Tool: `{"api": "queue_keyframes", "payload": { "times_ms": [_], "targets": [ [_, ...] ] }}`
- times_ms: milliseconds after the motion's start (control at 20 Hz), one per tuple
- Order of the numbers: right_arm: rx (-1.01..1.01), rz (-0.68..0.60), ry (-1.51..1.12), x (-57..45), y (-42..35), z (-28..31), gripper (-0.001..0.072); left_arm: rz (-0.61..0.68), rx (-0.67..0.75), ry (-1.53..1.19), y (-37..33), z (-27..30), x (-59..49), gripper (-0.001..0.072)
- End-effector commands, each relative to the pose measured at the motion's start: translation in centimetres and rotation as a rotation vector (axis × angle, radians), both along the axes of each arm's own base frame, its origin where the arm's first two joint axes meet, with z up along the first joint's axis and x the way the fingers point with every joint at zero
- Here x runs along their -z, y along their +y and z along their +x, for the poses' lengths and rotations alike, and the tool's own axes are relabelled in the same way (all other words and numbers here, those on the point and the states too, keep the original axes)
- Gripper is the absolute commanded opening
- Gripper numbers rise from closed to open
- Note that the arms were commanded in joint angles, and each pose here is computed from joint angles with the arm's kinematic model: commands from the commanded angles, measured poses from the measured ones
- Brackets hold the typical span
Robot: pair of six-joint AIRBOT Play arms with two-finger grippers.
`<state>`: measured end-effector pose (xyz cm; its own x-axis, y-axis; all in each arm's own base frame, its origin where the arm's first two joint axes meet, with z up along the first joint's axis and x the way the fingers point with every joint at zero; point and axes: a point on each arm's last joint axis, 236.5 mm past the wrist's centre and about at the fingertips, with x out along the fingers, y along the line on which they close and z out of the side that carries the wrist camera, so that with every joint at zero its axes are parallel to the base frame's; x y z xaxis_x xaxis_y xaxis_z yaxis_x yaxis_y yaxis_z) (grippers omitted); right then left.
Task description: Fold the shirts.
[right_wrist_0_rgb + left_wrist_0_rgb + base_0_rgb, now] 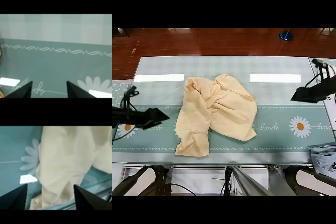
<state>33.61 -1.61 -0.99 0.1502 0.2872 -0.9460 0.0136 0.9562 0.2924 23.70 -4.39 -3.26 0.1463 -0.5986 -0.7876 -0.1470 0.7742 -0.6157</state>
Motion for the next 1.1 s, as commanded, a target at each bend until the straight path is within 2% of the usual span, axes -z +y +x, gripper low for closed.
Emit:
{"api": "queue_keyframes", "payload": {
  "times_ms": [0,350,450,500,550,600,650,1050],
  "targets": [
    [-0.034,0.183,0.082,2.2,4.0,-3.1,0.0551,-0.076,0.034,0.101,-2.0,-3.7,2.3,0.0674],
    [-0.034,0.363,0.126,2.5,7.8,-5.0,0.0549,-0.042,0.102,0.120,-4.5,-3.0,5.2,0.0673],
    [-0.075,0.399,0.144,1.9,8.5,-5.8,0.0501,-0.003,0.081,0.133,-5.2,-2.1,6.8,0.0671],
    [-0.094,0.409,0.159,1.7,8.7,-6.3,0.0477,0.013,0.075,0.136,-5.5,-1.8,7.5,0.0626],
    [-0.103,0.417,0.172,1.6,8.9,-6.7,0.0477,0.020,0.088,0.138,-5.8,-1.8,7.9,0.0399],
    [-0.109,0.423,0.183,1.5,9.0,-7.0,0.0477,0.022,0.107,0.140,-6.0,-2.0,8.1,0.0098],
    [-0.112,0.425,0.187,1.4,9.0,-7.1,0.0478,0.022,0.126,0.132,-6.1,-2.1,8.2,0.0030],
    [-0.085,0.453,0.269,4.7,10.7,-10.2,0.0482,0.007,0.177,0.128,-6.3,-2.7,7.9,0.0029]
  ]
}}
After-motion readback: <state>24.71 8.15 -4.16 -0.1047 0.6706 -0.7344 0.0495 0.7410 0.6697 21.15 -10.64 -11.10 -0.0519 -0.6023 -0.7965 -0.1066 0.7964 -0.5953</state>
